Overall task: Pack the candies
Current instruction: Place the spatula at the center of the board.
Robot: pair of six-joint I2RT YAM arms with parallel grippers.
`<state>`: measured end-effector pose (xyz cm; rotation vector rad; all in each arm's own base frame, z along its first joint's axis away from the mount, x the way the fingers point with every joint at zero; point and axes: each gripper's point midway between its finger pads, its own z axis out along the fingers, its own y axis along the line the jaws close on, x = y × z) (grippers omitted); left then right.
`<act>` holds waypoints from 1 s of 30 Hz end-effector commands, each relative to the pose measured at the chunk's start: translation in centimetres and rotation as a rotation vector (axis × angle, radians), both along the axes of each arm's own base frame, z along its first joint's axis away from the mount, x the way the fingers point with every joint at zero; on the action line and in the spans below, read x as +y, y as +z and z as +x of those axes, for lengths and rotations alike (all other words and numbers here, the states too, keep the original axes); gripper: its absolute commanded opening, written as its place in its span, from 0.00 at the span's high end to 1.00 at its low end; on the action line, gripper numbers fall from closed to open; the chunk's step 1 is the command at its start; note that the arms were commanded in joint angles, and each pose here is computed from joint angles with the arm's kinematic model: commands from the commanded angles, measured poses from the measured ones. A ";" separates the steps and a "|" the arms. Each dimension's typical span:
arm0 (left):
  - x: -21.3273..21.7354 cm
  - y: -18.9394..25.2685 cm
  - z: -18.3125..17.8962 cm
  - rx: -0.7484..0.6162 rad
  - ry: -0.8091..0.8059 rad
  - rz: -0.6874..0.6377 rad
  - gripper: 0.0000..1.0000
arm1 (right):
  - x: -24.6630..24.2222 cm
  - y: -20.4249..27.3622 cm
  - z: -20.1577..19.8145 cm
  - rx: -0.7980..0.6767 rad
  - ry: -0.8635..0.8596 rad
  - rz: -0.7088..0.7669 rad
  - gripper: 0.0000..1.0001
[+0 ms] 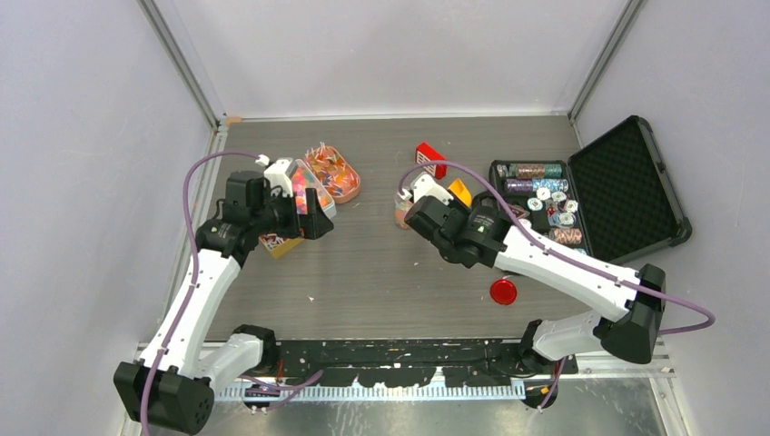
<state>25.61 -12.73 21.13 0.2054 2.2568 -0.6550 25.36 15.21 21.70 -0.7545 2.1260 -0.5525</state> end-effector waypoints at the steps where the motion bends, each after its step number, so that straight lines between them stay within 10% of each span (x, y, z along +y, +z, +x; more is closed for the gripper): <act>1: 0.2 0.6 0.0 -0.040 -0.005 0.009 0.00 | 1.1 -2.2 2.7 -0.057 -0.182 0.282 1.00; 15: 0.3 0.5 0.1 -0.041 0.000 0.019 0.00 | 2.2 -11.0 5.7 -0.024 -0.306 0.439 1.00; 30: 0.3 0.3 0.2 -0.029 -0.002 0.022 0.00 | 1.5 -15.5 4.2 0.039 -0.400 0.460 0.75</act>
